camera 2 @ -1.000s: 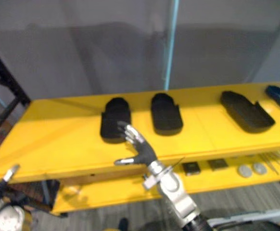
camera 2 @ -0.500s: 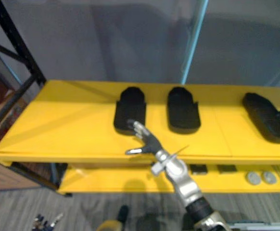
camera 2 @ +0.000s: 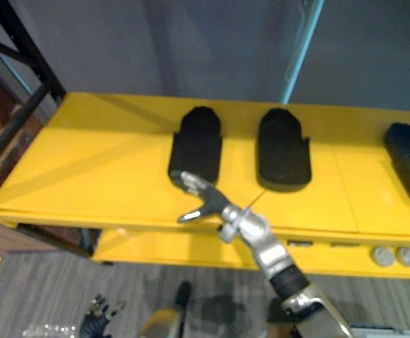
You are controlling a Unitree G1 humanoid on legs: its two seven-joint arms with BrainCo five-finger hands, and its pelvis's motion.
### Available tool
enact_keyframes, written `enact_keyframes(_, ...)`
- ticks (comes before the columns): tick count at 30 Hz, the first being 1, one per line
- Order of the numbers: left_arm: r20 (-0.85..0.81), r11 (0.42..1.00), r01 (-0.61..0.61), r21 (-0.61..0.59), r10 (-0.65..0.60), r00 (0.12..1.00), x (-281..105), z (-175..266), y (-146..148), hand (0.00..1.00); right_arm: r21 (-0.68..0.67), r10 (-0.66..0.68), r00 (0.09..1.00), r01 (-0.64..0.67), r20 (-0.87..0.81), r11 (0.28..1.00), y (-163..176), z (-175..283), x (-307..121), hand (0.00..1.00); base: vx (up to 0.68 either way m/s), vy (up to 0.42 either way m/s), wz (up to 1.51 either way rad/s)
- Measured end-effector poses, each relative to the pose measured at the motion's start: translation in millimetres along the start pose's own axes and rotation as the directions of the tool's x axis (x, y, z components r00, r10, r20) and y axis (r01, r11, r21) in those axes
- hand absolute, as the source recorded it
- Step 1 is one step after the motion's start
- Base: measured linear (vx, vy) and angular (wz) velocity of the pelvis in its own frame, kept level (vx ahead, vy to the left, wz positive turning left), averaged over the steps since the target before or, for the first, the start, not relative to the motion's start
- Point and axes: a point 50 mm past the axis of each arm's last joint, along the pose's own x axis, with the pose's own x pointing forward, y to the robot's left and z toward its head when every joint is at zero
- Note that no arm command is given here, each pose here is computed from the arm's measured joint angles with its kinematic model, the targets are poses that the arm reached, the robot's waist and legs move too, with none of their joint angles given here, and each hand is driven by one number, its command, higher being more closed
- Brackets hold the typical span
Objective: Walk over and take plastic housings, then place them on the shelf
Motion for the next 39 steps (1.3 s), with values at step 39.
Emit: enact_keyframes(39,-0.009,0.998,0.060,-0.008,-0.060,0.998,5.1,2.7,-13.9,0.00,-0.112,0.089,0.969,-0.064,0.232,0.992,7.3,54.8,36.0,0.00,-0.01,0.005,-0.02)
